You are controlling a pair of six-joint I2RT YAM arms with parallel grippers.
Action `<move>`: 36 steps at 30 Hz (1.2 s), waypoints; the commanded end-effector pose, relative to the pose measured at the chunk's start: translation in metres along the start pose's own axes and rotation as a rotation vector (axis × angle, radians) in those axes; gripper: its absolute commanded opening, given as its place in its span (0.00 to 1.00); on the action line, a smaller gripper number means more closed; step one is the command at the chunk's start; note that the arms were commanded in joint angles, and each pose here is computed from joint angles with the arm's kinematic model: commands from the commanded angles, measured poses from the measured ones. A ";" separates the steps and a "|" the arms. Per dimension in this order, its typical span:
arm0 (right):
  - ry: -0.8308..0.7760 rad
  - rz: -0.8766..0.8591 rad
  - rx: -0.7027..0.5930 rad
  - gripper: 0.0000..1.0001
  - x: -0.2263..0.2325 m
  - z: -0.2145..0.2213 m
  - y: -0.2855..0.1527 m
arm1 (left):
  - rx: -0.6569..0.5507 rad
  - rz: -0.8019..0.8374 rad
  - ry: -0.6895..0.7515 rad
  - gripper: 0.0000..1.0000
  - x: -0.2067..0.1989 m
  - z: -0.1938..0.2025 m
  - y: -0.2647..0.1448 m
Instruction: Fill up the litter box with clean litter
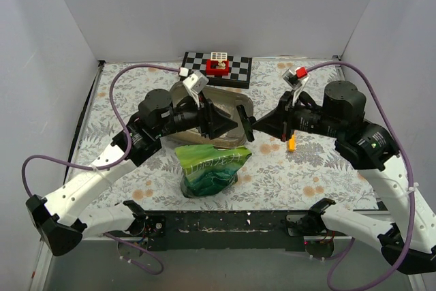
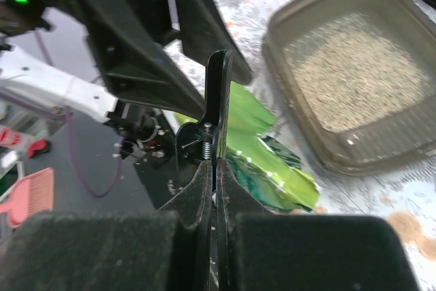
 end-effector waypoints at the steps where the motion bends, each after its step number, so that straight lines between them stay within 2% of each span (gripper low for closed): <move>1: -0.045 -0.184 -0.159 0.01 0.032 -0.039 -0.018 | -0.035 0.240 -0.068 0.47 -0.039 -0.016 -0.010; 6: -0.040 -0.240 -0.210 0.01 0.044 -0.049 -0.029 | -0.096 0.400 -0.052 0.47 -0.054 -0.024 -0.022; 15: -0.055 -0.301 -0.265 0.01 0.055 -0.055 -0.037 | -0.121 0.522 -0.107 0.45 -0.052 -0.032 -0.036; 25: -0.025 -0.325 -0.264 0.01 0.050 -0.051 -0.023 | -0.142 0.606 -0.154 0.45 -0.052 -0.036 -0.039; 36: 0.002 -0.355 -0.263 0.01 0.044 -0.048 -0.003 | -0.139 0.626 -0.161 0.45 -0.053 -0.039 -0.036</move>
Point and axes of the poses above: each gripper's point midway between its finger pads, its own y axis out along the fingers, its own x axis along the line the jaws close on, z = x × y, the point moved 5 cm from there along -y, back along the fingers, and after that the axes turned 15 degrees about -y, right-handed, at the moved point
